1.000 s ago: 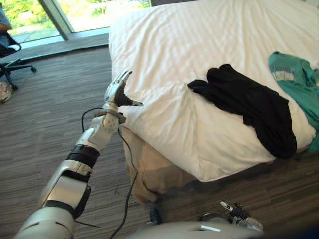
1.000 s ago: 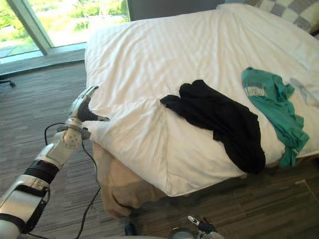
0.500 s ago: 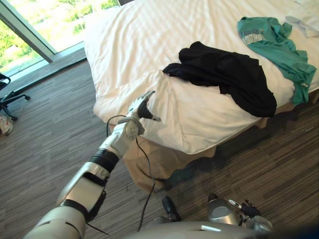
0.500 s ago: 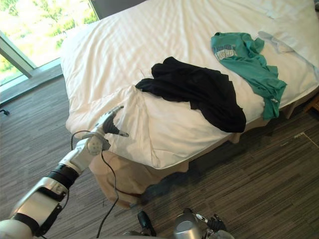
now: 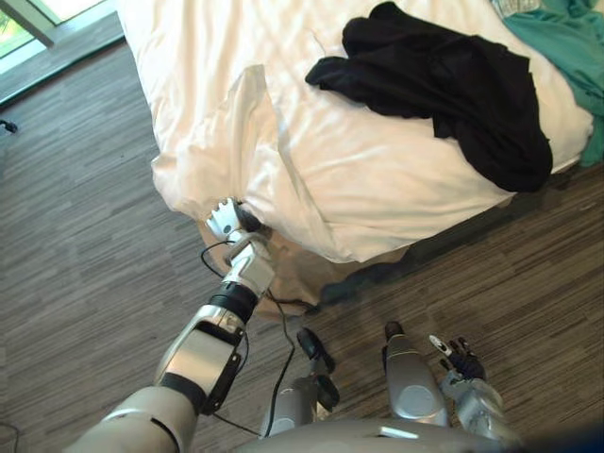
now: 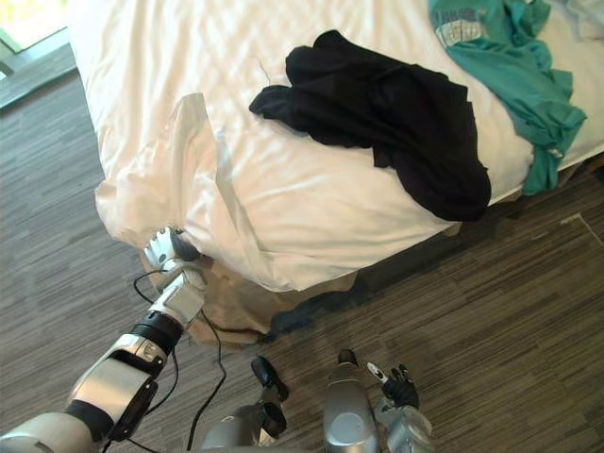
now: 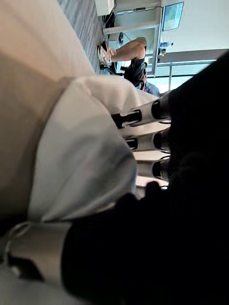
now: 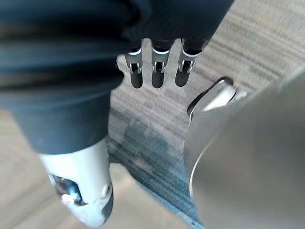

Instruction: Tidy the bed and pick cloth on bed and put in laundry

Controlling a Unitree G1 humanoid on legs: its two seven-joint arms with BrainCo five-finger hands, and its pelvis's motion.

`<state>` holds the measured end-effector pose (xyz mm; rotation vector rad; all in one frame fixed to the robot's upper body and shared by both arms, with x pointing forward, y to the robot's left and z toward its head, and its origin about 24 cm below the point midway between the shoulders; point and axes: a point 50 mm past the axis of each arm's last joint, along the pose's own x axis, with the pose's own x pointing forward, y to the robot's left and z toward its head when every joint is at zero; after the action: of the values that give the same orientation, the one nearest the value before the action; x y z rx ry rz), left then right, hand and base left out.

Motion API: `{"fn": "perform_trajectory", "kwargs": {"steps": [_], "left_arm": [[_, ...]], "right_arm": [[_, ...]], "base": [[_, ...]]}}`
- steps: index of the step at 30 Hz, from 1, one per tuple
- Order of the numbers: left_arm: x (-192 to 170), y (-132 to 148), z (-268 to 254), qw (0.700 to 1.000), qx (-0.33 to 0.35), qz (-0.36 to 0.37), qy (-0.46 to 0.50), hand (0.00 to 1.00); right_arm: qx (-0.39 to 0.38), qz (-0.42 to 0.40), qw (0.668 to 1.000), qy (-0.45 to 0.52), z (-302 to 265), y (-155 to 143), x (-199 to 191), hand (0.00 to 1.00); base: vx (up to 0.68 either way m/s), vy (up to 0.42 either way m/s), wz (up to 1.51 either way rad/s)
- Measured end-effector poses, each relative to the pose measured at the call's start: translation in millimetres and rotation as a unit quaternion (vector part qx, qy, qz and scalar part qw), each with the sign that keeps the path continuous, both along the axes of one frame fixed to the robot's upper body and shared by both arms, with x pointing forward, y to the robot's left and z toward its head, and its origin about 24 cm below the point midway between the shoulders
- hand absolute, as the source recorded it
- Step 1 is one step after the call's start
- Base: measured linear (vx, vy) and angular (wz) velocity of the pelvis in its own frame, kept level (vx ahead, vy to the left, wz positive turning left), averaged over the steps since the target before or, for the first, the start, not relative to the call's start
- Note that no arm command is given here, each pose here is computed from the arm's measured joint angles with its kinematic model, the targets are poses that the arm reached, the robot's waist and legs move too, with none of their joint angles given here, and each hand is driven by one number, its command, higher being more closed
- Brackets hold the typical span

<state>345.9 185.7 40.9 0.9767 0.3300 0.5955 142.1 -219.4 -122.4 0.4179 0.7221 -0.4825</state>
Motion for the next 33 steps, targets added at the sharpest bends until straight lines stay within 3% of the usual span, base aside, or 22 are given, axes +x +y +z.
{"fn": "perform_trajectory", "kwargs": {"steps": [11,21,22,27,33], "left_arm": [[10.6,-12.1,3.0,0.99,-0.076,-0.118,-0.026,1.0],[-30.9,0.4,-27.2,0.965,-0.079,-0.249,0.025,1.0],[-37.9,2.4,-32.2,0.964,-0.083,-0.252,0.03,0.0],[-63.3,16.6,-50.3,0.967,-0.098,-0.232,0.046,0.0],[-135.3,60.8,-109.1,0.976,-0.138,-0.096,0.137,0.0]], "right_arm": [[-0.003,0.014,1.0,0.019,-6.4,2.8,-8.0,0.0],[0.002,0.073,0.992,0.106,-26.0,12.0,-29.5,0.0],[0.002,0.08,0.99,0.113,-26.9,12.3,-30.2,0.0],[0.016,0.092,0.988,0.126,-28.6,14.1,-26.8,0.0],[0.04,0.111,0.98,0.161,-35.8,17.1,-38.6,0.0]], "base": [[0.03,-0.009,0.13],[0.07,-0.021,0.33],[0.07,-0.039,0.3],[0.04,-0.04,0.16],[0.02,-0.015,0.2]]}}
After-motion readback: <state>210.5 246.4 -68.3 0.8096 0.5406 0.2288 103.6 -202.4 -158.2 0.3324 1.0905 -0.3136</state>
